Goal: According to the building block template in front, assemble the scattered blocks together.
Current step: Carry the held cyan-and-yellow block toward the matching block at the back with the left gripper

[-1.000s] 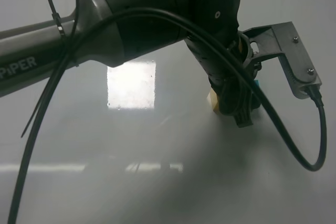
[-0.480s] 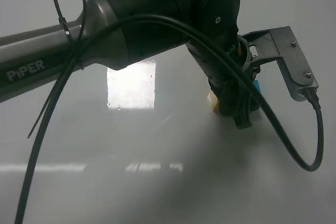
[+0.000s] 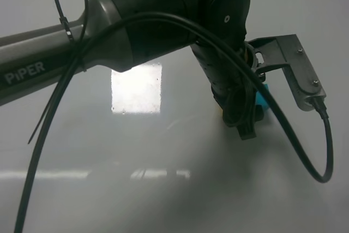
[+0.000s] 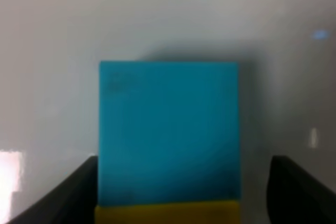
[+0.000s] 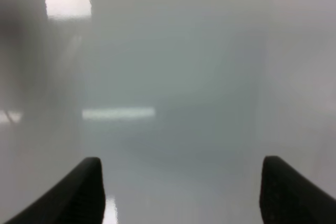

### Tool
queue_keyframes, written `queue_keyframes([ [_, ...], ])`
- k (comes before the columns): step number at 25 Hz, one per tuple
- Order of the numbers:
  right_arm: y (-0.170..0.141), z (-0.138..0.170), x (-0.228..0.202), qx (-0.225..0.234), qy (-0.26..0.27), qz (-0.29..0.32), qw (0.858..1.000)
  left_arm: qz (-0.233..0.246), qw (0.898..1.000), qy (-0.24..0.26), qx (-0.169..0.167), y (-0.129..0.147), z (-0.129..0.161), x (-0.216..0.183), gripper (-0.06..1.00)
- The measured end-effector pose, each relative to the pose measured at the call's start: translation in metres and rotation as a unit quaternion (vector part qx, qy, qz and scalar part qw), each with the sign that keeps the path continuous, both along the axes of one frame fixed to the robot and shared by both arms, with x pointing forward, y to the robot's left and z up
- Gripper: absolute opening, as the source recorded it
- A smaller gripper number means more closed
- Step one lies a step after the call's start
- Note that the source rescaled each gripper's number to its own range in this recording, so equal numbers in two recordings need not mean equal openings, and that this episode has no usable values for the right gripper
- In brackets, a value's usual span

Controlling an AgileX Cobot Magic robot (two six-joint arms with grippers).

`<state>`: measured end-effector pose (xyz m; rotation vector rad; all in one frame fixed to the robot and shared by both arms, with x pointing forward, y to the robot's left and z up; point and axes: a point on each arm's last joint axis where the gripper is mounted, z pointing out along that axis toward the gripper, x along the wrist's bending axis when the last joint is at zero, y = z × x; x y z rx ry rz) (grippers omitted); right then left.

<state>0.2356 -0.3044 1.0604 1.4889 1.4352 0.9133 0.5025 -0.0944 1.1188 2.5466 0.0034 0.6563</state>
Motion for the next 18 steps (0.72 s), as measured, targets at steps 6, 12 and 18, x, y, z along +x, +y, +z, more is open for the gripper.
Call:
queue_keyframes([
  [6, 0.0, 0.0, 0.0, 0.0, 0.0, 0.0, 1.0, 0.001, 1.0, -0.006, 0.004, 0.0008, 0.0003, 0.0009, 0.91],
  [12, 0.0, 0.0, 0.0, 0.0, 0.0, 0.0, 1.0, 0.001, 1.0, -0.006, 0.005, 0.0008, 0.0003, 0.0009, 0.91],
  [18, 0.0, 0.0, 0.0, 0.0, 0.0, 0.0, 1.0, 0.001, 1.0, -0.006, 0.005, 0.0008, 0.0003, 0.0009, 0.91],
])
